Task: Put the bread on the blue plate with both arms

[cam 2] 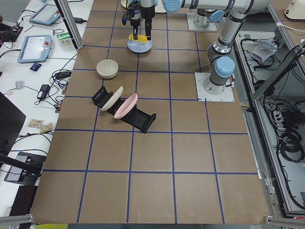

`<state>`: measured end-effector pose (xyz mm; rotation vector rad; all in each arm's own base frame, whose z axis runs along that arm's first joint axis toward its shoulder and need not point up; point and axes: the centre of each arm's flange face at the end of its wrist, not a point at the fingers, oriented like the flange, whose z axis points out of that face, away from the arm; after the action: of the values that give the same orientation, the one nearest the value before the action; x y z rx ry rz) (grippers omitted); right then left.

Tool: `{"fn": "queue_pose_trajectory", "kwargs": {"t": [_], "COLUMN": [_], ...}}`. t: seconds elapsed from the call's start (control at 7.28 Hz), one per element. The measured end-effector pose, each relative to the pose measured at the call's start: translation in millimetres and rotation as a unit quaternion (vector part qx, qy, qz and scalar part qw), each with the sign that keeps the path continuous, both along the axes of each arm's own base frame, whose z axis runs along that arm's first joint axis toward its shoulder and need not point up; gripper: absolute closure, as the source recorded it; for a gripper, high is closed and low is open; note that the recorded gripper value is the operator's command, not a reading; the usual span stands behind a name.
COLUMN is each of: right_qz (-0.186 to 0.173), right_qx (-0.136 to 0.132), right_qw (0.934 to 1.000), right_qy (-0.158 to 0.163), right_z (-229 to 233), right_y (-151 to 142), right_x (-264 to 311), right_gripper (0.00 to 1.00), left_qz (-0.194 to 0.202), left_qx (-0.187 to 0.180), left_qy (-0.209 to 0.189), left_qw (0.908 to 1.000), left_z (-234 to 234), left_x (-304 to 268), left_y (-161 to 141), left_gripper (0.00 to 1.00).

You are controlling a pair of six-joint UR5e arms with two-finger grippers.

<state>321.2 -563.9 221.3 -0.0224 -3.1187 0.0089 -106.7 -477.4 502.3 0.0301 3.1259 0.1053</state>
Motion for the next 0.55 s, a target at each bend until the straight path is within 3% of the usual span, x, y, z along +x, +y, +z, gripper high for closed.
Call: {"fn": "queue_pose_trajectory", "kwargs": {"t": [0.27, 0.55], "right_qz": [-0.005, -0.013], "right_qx": [-0.002, -0.002], "right_qw": [1.0, 0.9999], "right_qy": [-0.005, -0.003], "right_z": [9, 61], "right_y": [-5, -26], "right_x": [-4, -32], "right_gripper": [0.0, 0.0], "left_qz": [-0.01, -0.021], "left_qx": [0.004, 0.007], "left_qy": [0.002, 0.004], "left_qw": [0.9999, 0.9998], "left_z": [-4, -10], "left_x": [2, 9], "left_y": [1, 2], "left_gripper": [0.0, 0.0]}}
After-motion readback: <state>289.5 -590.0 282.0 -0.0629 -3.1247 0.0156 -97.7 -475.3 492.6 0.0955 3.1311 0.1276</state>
